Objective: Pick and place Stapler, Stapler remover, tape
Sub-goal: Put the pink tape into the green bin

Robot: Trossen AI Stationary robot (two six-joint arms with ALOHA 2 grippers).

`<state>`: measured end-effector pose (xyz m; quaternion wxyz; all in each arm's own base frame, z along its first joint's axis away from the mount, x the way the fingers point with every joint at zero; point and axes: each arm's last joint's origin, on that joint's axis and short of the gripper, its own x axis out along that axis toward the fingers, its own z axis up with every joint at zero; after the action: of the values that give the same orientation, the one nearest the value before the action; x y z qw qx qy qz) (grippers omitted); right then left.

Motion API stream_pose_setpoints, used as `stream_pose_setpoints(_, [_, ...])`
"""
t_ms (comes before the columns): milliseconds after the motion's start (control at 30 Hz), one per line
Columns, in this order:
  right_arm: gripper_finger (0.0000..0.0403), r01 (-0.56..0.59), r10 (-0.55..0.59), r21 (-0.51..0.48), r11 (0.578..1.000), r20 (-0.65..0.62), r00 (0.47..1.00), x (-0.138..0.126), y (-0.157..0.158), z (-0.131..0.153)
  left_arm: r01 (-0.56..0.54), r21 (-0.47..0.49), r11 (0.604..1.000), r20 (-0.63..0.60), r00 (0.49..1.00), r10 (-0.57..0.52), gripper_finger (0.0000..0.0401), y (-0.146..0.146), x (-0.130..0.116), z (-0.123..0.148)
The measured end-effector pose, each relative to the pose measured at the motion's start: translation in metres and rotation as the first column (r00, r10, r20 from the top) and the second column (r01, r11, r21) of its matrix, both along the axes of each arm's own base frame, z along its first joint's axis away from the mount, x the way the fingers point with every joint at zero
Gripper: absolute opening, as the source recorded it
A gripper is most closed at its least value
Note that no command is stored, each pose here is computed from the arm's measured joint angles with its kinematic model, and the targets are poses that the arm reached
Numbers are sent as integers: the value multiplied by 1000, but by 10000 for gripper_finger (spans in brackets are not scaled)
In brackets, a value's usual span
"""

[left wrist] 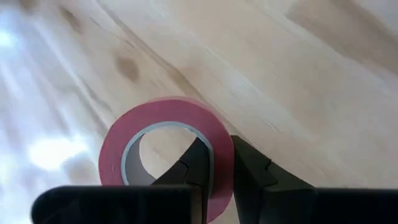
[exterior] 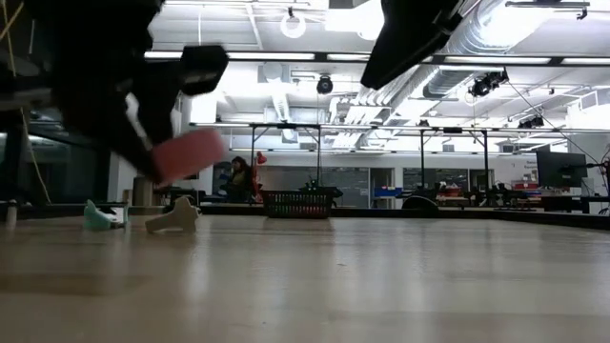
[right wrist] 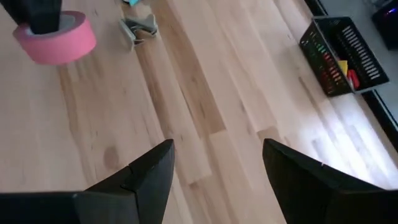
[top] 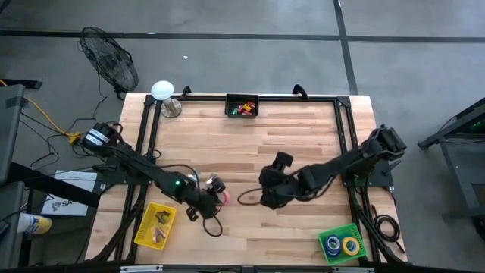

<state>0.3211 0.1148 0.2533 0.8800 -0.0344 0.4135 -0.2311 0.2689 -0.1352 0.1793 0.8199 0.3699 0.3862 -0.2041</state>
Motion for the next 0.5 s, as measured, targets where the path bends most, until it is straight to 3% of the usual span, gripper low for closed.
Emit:
stream_pose_setpoints(300, [236, -56, 58, -45, 997, 60, 996, 13, 22, -15, 102, -44, 994, 238, 967, -89, 35, 14, 17, 37])
stream_pose_setpoints(500, [236, -58, 74, -137, 989, 116, 990, 18, 23, -10, 166, -91, 982, 284, 949, -134, 35, 29, 25, 44])
